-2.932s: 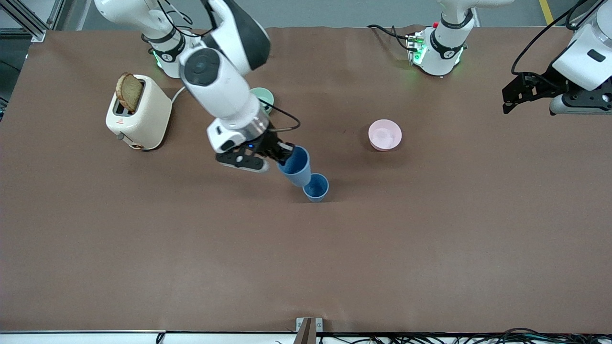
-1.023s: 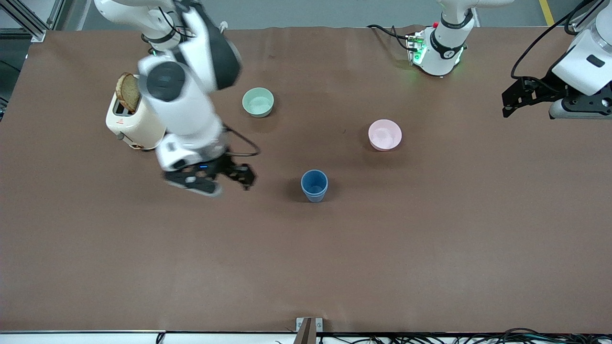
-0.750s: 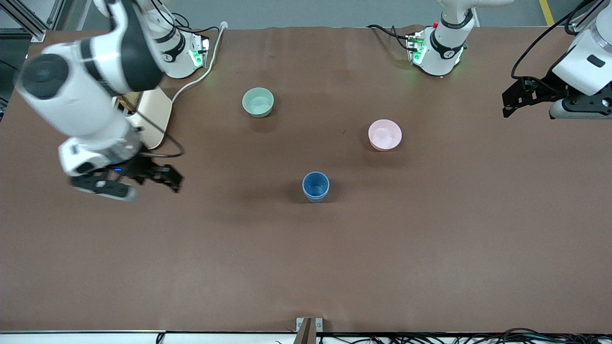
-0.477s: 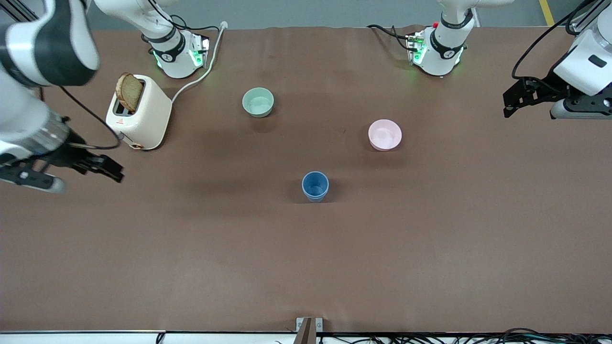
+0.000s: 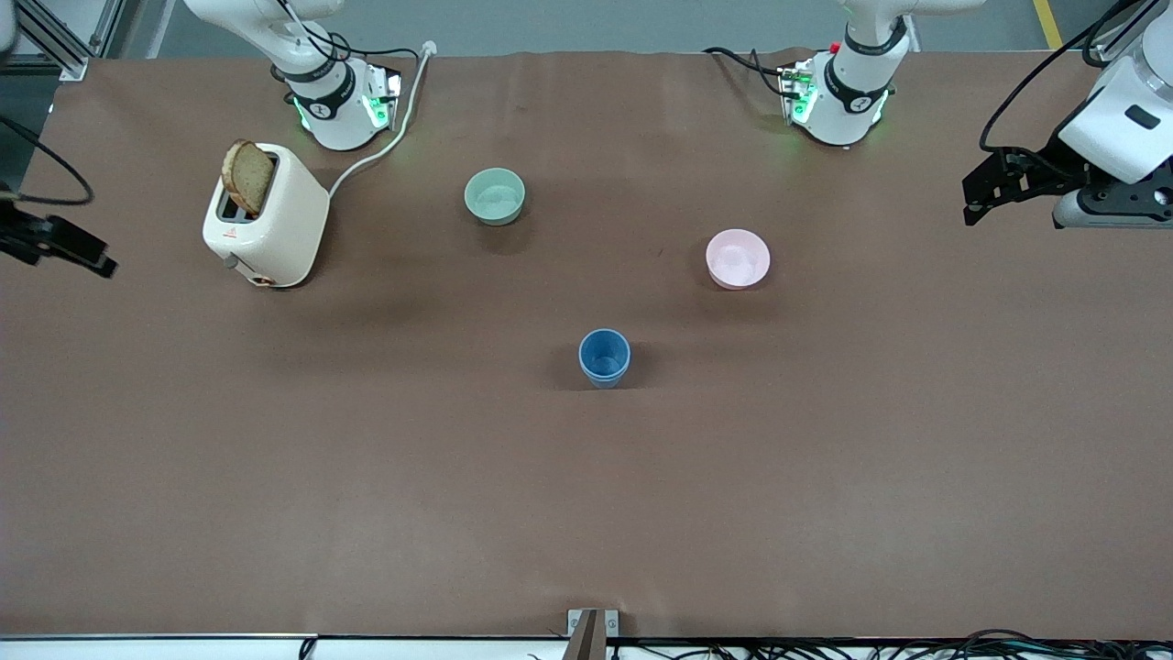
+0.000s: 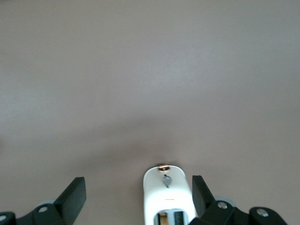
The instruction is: Stack blue cups with both arms
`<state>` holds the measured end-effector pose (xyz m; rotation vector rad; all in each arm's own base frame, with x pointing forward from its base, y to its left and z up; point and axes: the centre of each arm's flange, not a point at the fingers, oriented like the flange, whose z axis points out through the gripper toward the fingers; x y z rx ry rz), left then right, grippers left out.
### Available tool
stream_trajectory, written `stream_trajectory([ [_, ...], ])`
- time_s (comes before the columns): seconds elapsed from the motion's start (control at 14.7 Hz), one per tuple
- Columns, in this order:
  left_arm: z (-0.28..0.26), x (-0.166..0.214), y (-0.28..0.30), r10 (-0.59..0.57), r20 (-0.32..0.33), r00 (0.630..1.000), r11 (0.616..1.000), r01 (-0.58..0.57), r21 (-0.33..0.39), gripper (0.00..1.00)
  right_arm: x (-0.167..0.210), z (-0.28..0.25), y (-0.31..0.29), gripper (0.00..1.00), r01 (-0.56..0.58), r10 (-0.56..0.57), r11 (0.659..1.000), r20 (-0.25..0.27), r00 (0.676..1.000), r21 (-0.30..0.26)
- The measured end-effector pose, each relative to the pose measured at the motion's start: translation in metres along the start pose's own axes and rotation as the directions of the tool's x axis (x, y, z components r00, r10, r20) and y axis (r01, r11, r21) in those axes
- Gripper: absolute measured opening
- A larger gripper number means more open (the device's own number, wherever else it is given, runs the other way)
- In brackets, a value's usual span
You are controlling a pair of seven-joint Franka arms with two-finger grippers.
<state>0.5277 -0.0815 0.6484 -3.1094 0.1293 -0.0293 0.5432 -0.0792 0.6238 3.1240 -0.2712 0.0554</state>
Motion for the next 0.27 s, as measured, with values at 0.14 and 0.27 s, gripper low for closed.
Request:
stream_trajectory([
  [0.14, 0.000, 0.000, 0.000, 0.000, 0.000, 1.000, 1.000, 0.000, 0.000, 1.00, -0.003, -0.030, 0.010, 1.00, 0.010, -0.010, 1.000, -0.032, 0.999, 0.000],
  [0.27, 0.000, 0.000, 0.000, 0.000, 0.000, 1.000, 1.000, 0.000, 0.000, 1.00, -0.007, -0.050, 0.008, 1.00, 0.014, -0.014, 1.000, -0.037, 0.999, 0.000],
])
